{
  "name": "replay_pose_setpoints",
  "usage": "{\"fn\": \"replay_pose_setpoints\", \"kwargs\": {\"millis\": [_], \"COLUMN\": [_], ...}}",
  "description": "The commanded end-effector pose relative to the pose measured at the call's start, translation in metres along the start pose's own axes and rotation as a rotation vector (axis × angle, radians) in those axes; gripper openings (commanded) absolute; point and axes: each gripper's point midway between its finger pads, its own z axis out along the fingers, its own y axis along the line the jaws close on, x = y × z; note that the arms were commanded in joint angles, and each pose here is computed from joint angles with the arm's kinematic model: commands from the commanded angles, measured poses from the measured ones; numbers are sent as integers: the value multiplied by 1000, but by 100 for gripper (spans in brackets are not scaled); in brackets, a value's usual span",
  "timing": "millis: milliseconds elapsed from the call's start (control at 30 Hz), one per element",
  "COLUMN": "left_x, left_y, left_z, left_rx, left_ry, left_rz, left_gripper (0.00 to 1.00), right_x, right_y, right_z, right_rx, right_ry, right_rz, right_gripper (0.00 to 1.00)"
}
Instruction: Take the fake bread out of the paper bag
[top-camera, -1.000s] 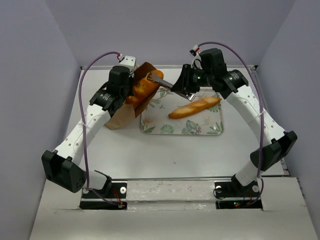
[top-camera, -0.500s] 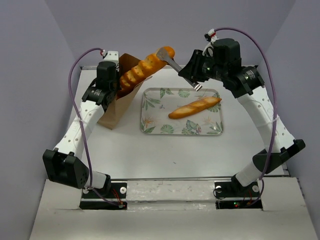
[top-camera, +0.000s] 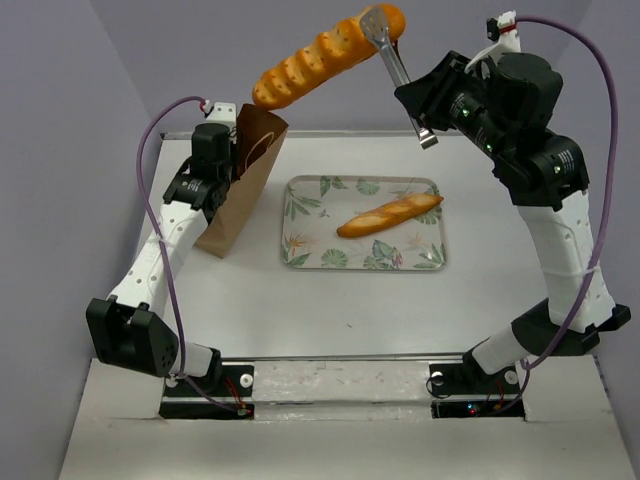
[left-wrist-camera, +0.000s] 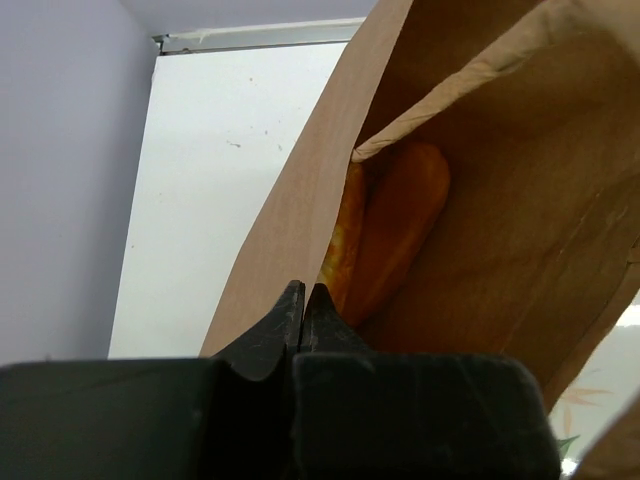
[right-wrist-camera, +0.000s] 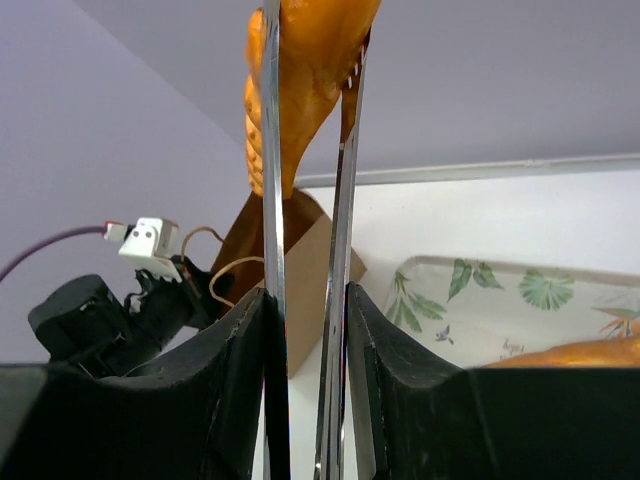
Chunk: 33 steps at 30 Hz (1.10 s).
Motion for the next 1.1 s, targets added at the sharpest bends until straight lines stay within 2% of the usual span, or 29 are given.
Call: {"fn": "replay_pose_setpoints", "kwargs": {"millis": [0,200,333,467,633,733,900,1067], "left_x": [3,5,-3,-16,-25,-23,-19,-18], "left_y": [8,27,38,45,52,53,54,53], "left_z": [-2,6,2,-6,-16,-18,-19,-18], "left_rx": [-30,-66,-82,-76,-80,-78,-78,-71], "left_ry": [3,20,4,-20,-47,-44,-40,-40], "left_rz": [9,-15,-34,-57,-74,-72,-71,-75], "left_gripper": [0,0,0,0,0,0,0,0], "right_x": [-80,-97,-80,-37,52,93,124,165], "right_y": [25,8,-5,-27,-54,-68,-76,-107], "right_z": [-37,-59,-53,-26,19,38,44,43], "right_rx": [-69,19,62,118,142,157,139,142], "right_ry": [-282,-362,-321,-203,37,125,193,301], "right_rz": [37,14,6,-16,-2,20,72,204], "right_gripper": [3,3,3,3,2,2,2,2]}}
